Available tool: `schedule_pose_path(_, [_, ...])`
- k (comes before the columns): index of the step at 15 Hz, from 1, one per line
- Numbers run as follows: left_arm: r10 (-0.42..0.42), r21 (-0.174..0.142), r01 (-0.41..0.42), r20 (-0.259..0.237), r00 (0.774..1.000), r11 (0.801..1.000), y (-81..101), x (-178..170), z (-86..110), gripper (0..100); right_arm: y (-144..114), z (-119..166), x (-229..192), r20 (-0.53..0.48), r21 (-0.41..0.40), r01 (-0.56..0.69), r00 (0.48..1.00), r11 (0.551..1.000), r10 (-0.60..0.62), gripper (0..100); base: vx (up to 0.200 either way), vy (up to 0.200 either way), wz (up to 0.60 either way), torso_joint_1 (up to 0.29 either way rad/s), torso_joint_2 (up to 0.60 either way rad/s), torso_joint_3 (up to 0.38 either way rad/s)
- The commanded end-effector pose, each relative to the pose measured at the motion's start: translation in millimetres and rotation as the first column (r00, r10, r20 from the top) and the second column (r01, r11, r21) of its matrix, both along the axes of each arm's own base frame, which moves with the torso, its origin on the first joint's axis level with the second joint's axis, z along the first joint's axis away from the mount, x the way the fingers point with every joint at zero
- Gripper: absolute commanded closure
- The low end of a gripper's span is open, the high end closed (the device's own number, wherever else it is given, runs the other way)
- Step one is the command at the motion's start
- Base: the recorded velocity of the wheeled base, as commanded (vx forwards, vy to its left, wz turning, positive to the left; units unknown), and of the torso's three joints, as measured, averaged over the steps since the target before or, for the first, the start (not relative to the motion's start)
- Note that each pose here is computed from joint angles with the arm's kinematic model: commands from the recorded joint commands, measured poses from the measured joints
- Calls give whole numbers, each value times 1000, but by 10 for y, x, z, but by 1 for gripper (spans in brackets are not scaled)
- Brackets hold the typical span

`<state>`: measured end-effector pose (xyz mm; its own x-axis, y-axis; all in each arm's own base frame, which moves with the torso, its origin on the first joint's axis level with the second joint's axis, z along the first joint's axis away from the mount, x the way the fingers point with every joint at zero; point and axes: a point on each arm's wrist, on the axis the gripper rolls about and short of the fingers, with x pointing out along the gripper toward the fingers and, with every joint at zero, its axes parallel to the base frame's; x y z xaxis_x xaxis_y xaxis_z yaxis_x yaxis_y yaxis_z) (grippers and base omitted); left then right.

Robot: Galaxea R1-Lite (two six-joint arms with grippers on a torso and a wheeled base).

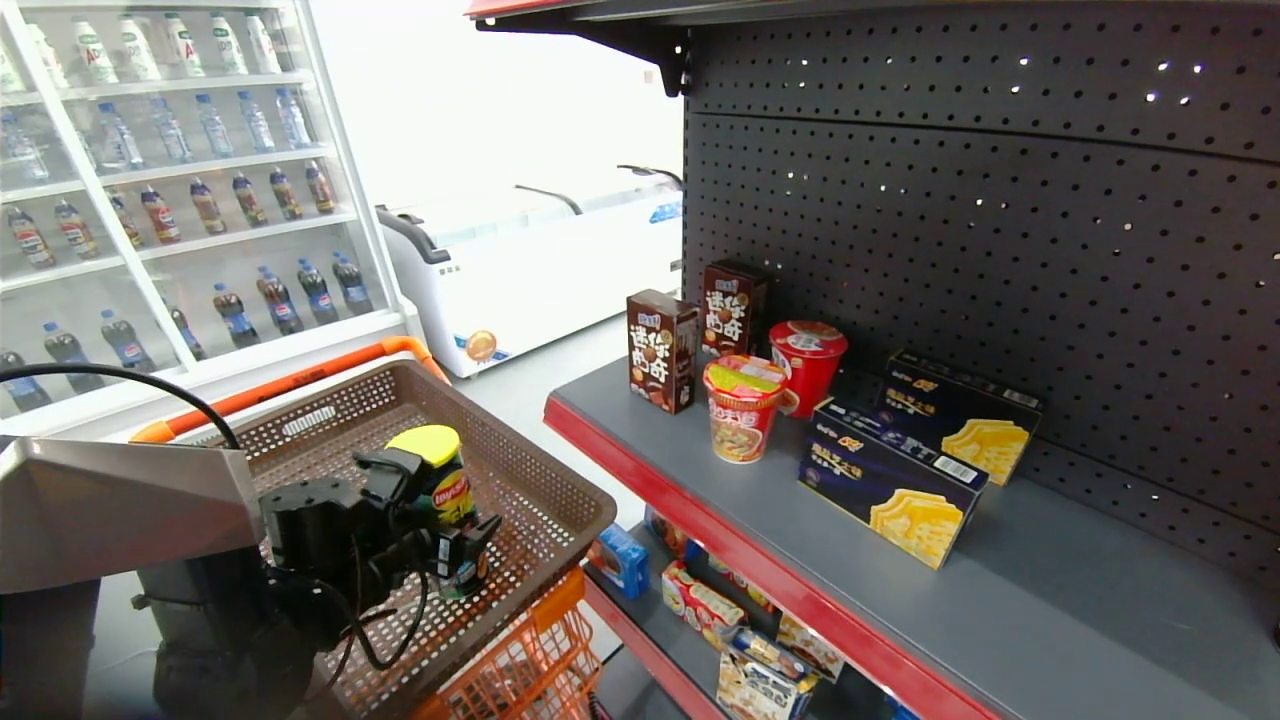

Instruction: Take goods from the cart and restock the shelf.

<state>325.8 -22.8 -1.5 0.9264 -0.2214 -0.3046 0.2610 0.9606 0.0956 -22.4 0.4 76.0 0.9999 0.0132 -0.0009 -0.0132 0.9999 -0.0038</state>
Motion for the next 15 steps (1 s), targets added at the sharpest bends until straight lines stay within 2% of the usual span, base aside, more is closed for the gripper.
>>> schedule_pose_path(1, [-2,0,2,1,1000,1000,-7,40,-48,100,0,1,1,-1,-1,-1,1000,1000,1,0,0,0,0,0,0,0])
schedule_pose_path(2, [8,3,-8,11,1000,1000,-11,74,-24,100,0,1,1,-1,-1,-1,1000,1000,1,0,0,0,0,0,0,0])
schedule_pose_path(3, [31,22,-31,4,1000,999,1,48,-22,100,0,1,1,-1,-1,-1,1000,1000,1,0,0,0,0,0,0,0])
schedule_pose_path(4, [83,37,-84,15,996,996,16,5,74,100,0,1,1,-1,-1,-1,1000,1000,1,0,0,0,0,0,0,0])
schedule_pose_path(5, [117,40,-118,17,993,992,27,-50,176,100,0,1,1,-1,-1,-1,1000,1000,1,0,0,0,0,0,0,0])
schedule_pose_path(6, [135,24,-136,16,991,990,38,-115,325,100,0,1,1,-1,-1,-1,1000,1000,1,0,0,0,0,0,0,0])
schedule_pose_path(7, [146,-13,-146,22,989,989,44,-211,520,100,0,1,1,-1,-1,-1,1000,1000,1,0,0,0,0,0,0,0])
schedule_pose_path(8, [151,-22,-150,20,988,988,52,-274,620,100,0,1,1,-1,-1,-1,1000,1000,1,0,0,0,0,0,0,0])
schedule_pose_path(9, [148,-25,-148,5,989,989,52,-439,898,100,0,1,1,-1,-1,-1,1000,1000,1,0,0,0,0,0,0,0])
schedule_pose_path(10, [145,-39,-145,-10,989,989,61,-546,1069,100,0,1,1,-1,-1,-1,1000,1000,1,0,0,0,0,0,0,0])
schedule_pose_path(11, [141,-66,-143,-42,989,988,64,-718,1306,100,0,1,1,-1,-1,-1,1000,1000,1,0,0,0,0,0,0,0])
schedule_pose_path(13, [151,-64,-158,-109,982,985,100,-1087,1649,100,0,1,1,-1,-1,-1,1000,1000,1,0,0,0,0,0,0,0])
schedule_pose_path(14, [154,-62,-162,-118,981,985,109,-1189,1713,100,0,1,1,-1,-1,-1,1000,1000,1,0,0,0,0,0,0,0])
schedule_pose_path(15, [142,-66,-150,-116,983,986,119,-1525,1881,100,0,1,1,-1,-1,-1,1000,1000,1,0,0,0,0,0,0,0])
